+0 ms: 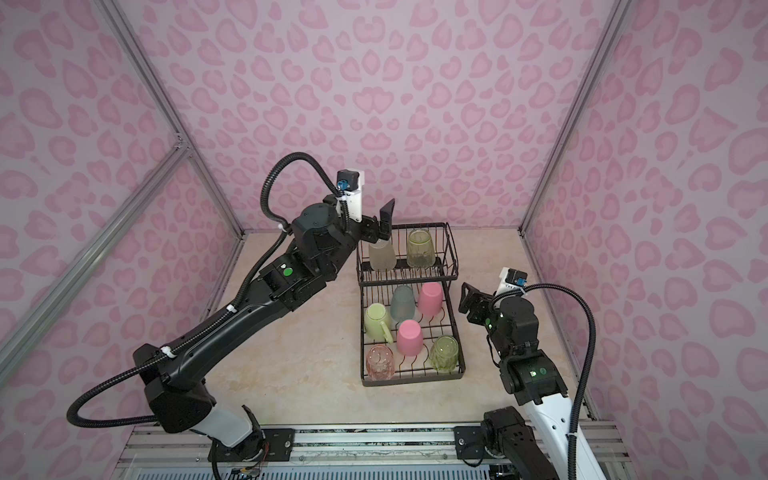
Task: Load the cups into the dish rack
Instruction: 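Open the left gripper and raise it away from the cup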
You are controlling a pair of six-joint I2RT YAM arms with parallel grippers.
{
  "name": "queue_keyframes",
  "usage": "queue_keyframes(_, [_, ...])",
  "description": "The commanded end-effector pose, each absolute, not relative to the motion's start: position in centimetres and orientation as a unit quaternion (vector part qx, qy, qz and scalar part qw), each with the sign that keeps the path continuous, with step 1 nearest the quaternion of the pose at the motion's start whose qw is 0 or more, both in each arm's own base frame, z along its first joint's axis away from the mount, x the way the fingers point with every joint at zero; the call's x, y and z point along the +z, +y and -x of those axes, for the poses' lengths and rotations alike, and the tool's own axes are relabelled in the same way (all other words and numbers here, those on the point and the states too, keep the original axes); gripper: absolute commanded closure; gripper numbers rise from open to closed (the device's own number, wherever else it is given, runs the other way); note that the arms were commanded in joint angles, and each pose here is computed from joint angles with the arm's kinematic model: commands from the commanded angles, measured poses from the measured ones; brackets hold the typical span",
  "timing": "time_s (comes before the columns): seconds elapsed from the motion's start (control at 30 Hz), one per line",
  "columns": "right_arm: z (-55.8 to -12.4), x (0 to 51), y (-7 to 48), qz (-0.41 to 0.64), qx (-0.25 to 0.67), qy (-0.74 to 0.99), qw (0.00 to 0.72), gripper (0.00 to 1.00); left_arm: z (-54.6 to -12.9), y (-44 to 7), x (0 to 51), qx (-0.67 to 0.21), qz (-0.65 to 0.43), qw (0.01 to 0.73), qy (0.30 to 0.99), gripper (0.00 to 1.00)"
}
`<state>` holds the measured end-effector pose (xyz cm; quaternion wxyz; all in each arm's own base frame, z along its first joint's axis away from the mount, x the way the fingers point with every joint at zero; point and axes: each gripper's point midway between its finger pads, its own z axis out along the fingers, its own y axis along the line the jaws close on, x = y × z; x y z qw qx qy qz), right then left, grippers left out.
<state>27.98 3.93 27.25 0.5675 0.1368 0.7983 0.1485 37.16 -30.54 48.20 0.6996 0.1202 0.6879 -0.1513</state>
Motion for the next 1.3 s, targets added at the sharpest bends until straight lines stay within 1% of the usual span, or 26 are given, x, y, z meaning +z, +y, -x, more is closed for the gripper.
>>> queue_keyframes(0.0, [-28.3, 28.5, 3.5, -0.130, 0.134, 0.787, 0.588, 0.11, -37.0, -27.4, 48.3, -0.139, -0.084, 0.708, 0.687, 0.02])
queue_keyframes(0.17, [-28.7, 29.3, 2.7, -0.130, 0.105, 0.781, 0.602, 0.10, -37.1, -21.1, 46.2, -0.105, -0.040, 0.698, 0.708, 0.02])
queue_keyframes(0.33, [-29.4, 30.2, 0.4, -0.154, 0.058, 0.773, 0.613, 0.10, -37.2, -13.7, 42.2, -0.065, 0.022, 0.675, 0.734, 0.02])
queue_keyframes(0.43, [-29.9, 29.7, -1.3, -0.181, 0.044, 0.768, 0.613, 0.09, -36.8, -9.5, 39.8, -0.031, 0.059, 0.665, 0.744, 0.03])
queue_keyframes(0.67, [-31.7, 24.9, -5.5, -0.256, 0.008, 0.761, 0.596, 0.09, -35.5, 0.6, 32.4, 0.052, 0.168, 0.614, 0.769, 0.04])
queue_keyframes(0.77, [-32.3, 22.3, -7.4, -0.292, -0.011, 0.756, 0.586, 0.09, -34.9, 5.0, 28.5, 0.086, 0.227, 0.577, 0.780, 0.04])
queue_keyframes(0.87, [-32.5, 20.3, -9.0, -0.311, -0.044, 0.749, 0.584, 0.09, -34.3, 8.5, 25.0, 0.119, 0.277, 0.557, 0.774, 0.04])
queue_keyframes(1.0, [-33.1, 18.7, -10.0, -0.306, -0.084, 0.742, 0.591, 0.09, -34.7, 9.8, 21.9, 0.117, 0.302, 0.552, 0.768, 0.04])
queue_keyframes(1.1, [-33.6, 17.3, -10.6, -0.298, -0.109, 0.744, 0.588, 0.10, -35.9, 9.1, 19.7, 0.099, 0.286, 0.547, 0.781, 0.04])
queue_keyframes(1.27, [-34.3, 15.1, -11.1, -0.289, -0.135, 0.753, 0.575, 0.10, -36.8, 9.0, 16.6, 0.099, 0.276, 0.541, 0.789, 0.04])
